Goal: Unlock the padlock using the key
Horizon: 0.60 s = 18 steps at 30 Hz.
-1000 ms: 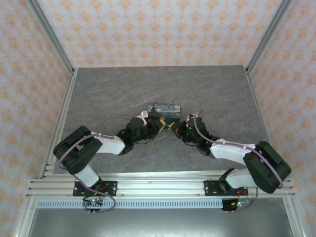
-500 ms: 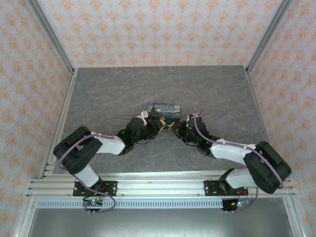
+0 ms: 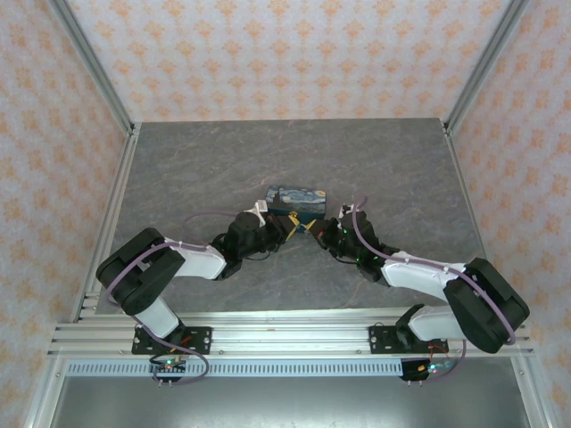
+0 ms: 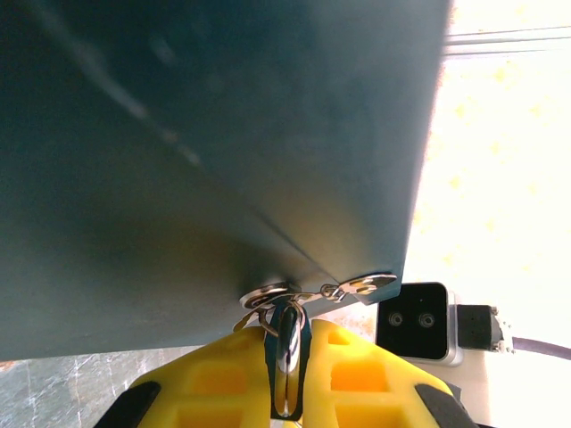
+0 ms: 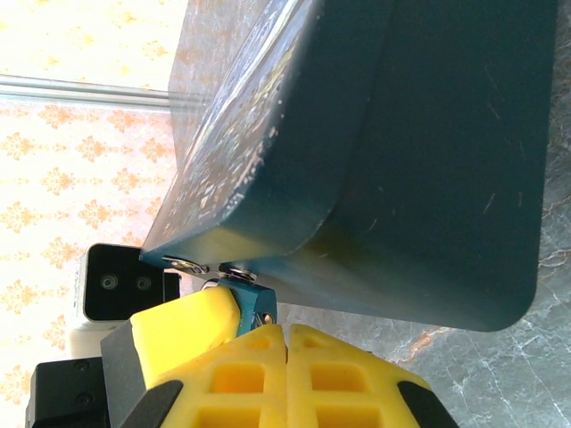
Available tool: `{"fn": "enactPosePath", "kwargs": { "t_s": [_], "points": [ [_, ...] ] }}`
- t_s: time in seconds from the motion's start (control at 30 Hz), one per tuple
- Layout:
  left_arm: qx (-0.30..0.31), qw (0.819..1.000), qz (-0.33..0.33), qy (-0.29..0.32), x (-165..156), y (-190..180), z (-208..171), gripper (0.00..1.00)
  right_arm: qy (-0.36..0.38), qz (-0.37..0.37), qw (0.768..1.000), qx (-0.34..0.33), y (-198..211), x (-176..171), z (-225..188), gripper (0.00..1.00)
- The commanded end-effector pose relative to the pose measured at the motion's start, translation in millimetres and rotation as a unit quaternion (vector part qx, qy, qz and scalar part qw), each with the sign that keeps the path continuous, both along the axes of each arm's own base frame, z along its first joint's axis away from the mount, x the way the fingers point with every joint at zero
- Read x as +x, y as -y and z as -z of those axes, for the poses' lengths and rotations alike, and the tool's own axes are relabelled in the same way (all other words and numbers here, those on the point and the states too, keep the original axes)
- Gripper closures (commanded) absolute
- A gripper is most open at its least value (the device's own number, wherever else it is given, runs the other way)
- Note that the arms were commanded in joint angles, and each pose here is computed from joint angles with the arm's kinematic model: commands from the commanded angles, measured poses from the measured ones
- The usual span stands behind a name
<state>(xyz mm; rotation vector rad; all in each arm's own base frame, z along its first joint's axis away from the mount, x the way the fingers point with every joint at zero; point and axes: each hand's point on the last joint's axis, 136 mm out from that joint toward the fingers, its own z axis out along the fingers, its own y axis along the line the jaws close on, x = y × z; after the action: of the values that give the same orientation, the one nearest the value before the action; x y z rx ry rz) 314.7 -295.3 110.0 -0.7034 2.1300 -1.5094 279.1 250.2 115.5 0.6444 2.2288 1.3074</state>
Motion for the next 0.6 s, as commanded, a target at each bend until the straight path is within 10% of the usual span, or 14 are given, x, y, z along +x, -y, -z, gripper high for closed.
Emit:
{"fn": "enactPosePath", "kwargs": {
  "t_s": [0.0, 0.57],
  "points": [
    [-0.026, 0.999, 0.011, 0.032, 2, 13, -29, 1.00, 0.023, -0.008, 1.000, 0.020, -9, 5, -15, 1.00],
    [-0.022, 0.999, 0.012, 0.031, 1, 14, -27, 1.00, 0.028, -0.008, 0.999, 0.027, -9, 5, -21, 1.00]
  ]
}}
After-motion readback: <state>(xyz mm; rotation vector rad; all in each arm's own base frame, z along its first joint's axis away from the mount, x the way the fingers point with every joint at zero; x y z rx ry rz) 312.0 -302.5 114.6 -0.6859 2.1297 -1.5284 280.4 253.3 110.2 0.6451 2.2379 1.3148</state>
